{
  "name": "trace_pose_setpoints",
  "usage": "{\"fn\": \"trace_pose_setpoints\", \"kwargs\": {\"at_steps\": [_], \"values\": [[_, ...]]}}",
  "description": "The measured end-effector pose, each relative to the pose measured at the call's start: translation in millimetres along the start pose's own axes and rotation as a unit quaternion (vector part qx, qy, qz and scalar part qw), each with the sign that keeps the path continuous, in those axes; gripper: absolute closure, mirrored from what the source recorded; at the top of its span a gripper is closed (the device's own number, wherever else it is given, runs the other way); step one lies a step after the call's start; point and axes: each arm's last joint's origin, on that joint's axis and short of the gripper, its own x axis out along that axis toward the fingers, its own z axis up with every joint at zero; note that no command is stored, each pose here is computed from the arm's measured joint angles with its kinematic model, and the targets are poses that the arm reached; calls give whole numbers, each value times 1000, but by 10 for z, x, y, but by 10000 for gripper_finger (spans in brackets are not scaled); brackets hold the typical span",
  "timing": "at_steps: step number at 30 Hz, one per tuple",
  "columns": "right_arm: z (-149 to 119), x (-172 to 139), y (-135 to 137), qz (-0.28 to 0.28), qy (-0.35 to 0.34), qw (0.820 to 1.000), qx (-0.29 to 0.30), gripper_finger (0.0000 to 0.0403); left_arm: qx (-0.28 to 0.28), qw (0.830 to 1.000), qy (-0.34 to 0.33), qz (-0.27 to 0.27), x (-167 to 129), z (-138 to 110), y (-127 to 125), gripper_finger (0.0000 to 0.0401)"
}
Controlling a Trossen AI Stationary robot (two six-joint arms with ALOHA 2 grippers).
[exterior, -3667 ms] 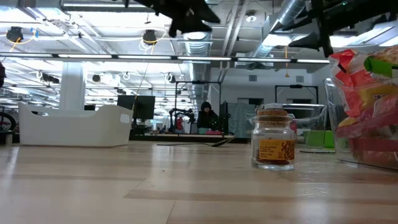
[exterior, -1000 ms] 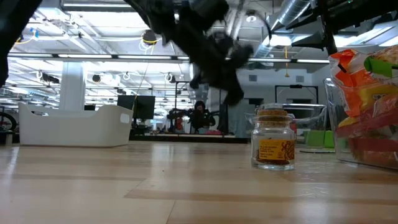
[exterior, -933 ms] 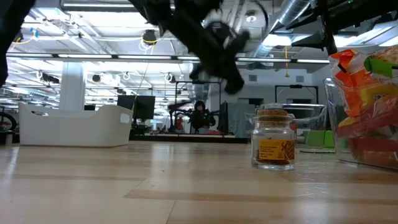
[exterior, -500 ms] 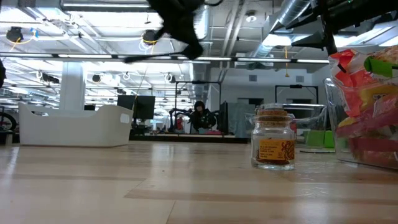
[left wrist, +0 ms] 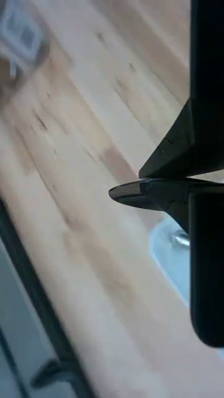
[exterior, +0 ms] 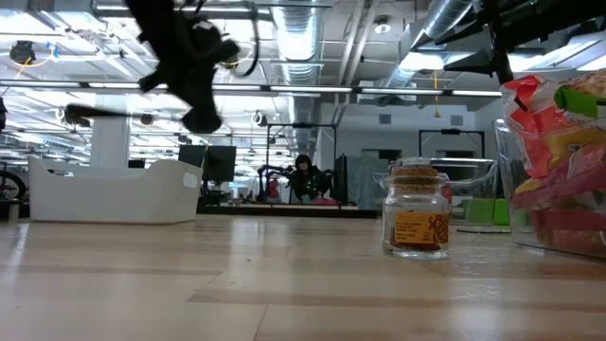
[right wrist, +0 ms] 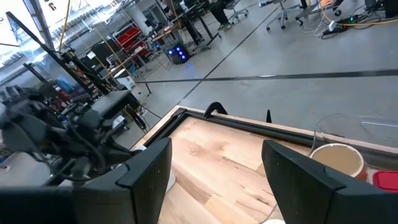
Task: Pick & Place Food Item
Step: Put the left black spoon into the white bin
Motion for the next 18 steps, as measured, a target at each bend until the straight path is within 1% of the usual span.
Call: {"fn": "trace_pose_setpoints", "kwargs": {"at_steps": [1, 5, 8, 12, 18], "values": [[0, 0, 0, 0, 0, 1000, 0, 159, -12, 1000, 0, 1, 21, -66, 52, 400], [3, 1, -3, -2, -2, 1000, 0, 159, -24, 1000, 6, 20, 91, -306, 234, 400], [8, 3, -9, -5, -4, 1000, 1, 159, -32, 999, 5, 24, 142, -435, 312, 400], [18, 4, -24, -10, -8, 1000, 2, 159, -43, 999, 0, 10, 219, -535, 334, 400], [30, 6, -41, -17, -12, 1000, 7, 159, -47, 999, 0, 11, 315, -641, 382, 400]]}}
